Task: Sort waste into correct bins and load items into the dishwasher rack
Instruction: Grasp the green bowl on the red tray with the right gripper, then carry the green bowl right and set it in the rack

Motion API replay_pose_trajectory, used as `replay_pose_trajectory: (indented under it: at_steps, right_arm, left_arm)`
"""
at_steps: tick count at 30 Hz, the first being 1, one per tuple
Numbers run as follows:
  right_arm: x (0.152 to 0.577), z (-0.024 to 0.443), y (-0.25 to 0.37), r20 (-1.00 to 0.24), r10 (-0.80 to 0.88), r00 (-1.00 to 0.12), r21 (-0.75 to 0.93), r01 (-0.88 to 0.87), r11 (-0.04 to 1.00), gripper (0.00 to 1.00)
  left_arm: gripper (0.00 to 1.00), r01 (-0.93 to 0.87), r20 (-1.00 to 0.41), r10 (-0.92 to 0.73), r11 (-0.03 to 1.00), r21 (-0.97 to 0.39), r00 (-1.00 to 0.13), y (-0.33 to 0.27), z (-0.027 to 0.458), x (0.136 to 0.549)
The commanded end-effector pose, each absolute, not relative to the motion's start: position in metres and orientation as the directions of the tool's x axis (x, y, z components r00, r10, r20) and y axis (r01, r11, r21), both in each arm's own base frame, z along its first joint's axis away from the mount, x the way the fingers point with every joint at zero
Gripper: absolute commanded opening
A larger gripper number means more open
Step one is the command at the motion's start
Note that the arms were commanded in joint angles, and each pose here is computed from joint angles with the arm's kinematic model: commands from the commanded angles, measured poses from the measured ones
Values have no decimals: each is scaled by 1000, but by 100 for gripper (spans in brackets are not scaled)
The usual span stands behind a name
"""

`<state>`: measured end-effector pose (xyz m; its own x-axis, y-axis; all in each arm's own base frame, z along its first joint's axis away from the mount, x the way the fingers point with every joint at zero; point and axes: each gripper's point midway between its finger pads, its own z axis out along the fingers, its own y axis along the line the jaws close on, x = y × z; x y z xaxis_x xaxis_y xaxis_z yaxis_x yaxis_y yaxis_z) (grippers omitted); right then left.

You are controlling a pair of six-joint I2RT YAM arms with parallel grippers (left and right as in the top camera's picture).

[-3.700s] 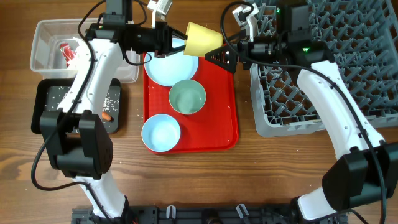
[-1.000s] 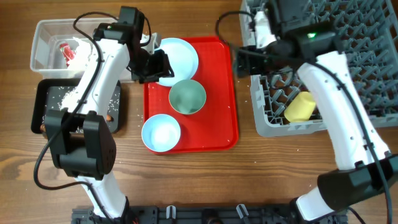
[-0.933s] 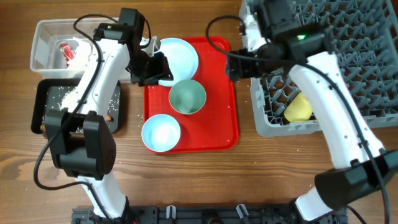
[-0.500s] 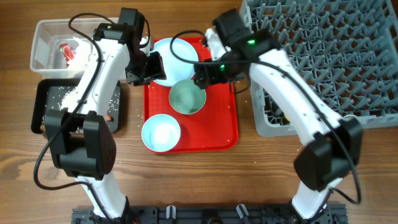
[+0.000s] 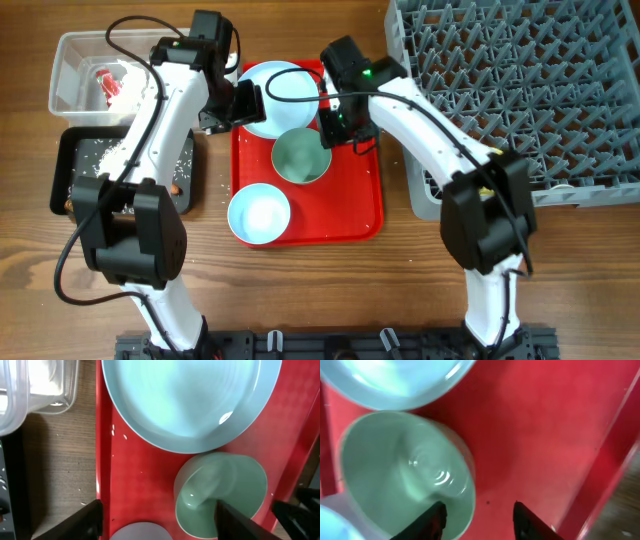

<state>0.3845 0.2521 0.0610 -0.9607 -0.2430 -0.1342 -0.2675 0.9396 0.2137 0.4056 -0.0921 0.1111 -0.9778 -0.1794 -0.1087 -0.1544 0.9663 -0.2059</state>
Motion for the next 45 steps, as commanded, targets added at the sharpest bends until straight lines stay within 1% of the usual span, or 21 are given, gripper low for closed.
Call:
replay_pose_trajectory:
  at_steps: [1,2,3,4,5,8,9,12,14,20,22,24,25,27,29,32,34,35,37,41,45]
  right_arm:
    - [384,30,247,-82,-223,-971,185,-234,954,44]
    - [384,24,248,-72,-223,-972,183,-233,955,43]
    - [383,19,247,-62,-223,-973,180,-230,956,43]
    - [382,13,247,-49,-216,-975,176,-221,959,39]
    - [382,11,246,-44,-208,-977,175,-213,961,34]
    - [385,9,244,-45,-174,-984,163,-179,970,9]
    - [386,9,241,-47,-160,-986,152,-166,974,4]
    - [391,17,237,-63,-149,-987,151,-157,976,4]
    - [398,33,232,-93,-135,-986,151,-148,977,4]
    - [427,145,174,-354,-56,-933,20,-68,997,4]
    - [434,195,136,-477,6,-879,-25,21,999,4]
    - [441,231,97,-577,65,-814,-76,132,988,4]
    - [447,259,60,-662,91,-744,-138,240,961,4]
    - [456,289,20,-749,52,-661,-252,356,900,4]
    - [479,317,-2,-797,-86,-597,-386,394,834,4]
    - [516,343,-1,-796,-289,-532,-520,357,776,4]
    - [541,349,5,-757,-417,-503,-612,323,722,4]
    - [556,344,9,-703,-496,-509,-683,289,671,4]
    - [571,322,9,-591,-582,-559,-784,230,577,4]
    - [589,255,5,-410,-615,-673,-882,120,456,4]
    - [594,214,2,-340,-603,-721,-904,73,422,4]
  left_arm:
    - [85,-153,-135,-183,967,-204,-974,-91,113,412]
    - [98,-152,-140,-183,967,-206,-973,-91,113,414]
    - [100,-151,-144,-183,967,-207,-973,-91,113,415]
    - [100,-151,-146,-183,966,-208,-972,-91,114,415]
    - [100,-151,-146,-183,966,-208,-972,-91,114,415]
    - [100,-151,-145,-183,967,-208,-972,-91,114,415]
    - [100,-151,-145,-183,966,-208,-972,-91,114,415]
    - [100,-151,-145,-183,966,-208,-972,-91,114,415]
    - [100,-151,-145,-183,966,-208,-972,-91,114,415]
    - [100,-151,-145,-183,966,-208,-972,-91,114,415]
    - [100,-151,-145,-183,966,-208,-972,-91,114,415]
    - [100,-151,-145,-183,966,-208,-972,-91,114,415]
    - [100,-151,-145,-183,966,-208,-972,-91,114,415]
    - [100,-151,-145,-183,966,-208,-972,-91,114,415]
    - [100,-151,-145,-183,966,-208,-972,-91,114,415]
    - [100,-151,-145,-183,966,-208,-972,-91,114,415]
    - [100,-151,-145,-183,966,-208,-972,-91,114,415]
    - [100,-151,-145,-183,966,-208,-972,-91,114,415]
    - [100,-151,-145,-183,966,-208,-972,-91,114,415]
    - [100,-151,-145,-183,966,-208,-972,-91,114,415]
    - [100,-151,-145,-183,966,-208,-972,-91,114,415]
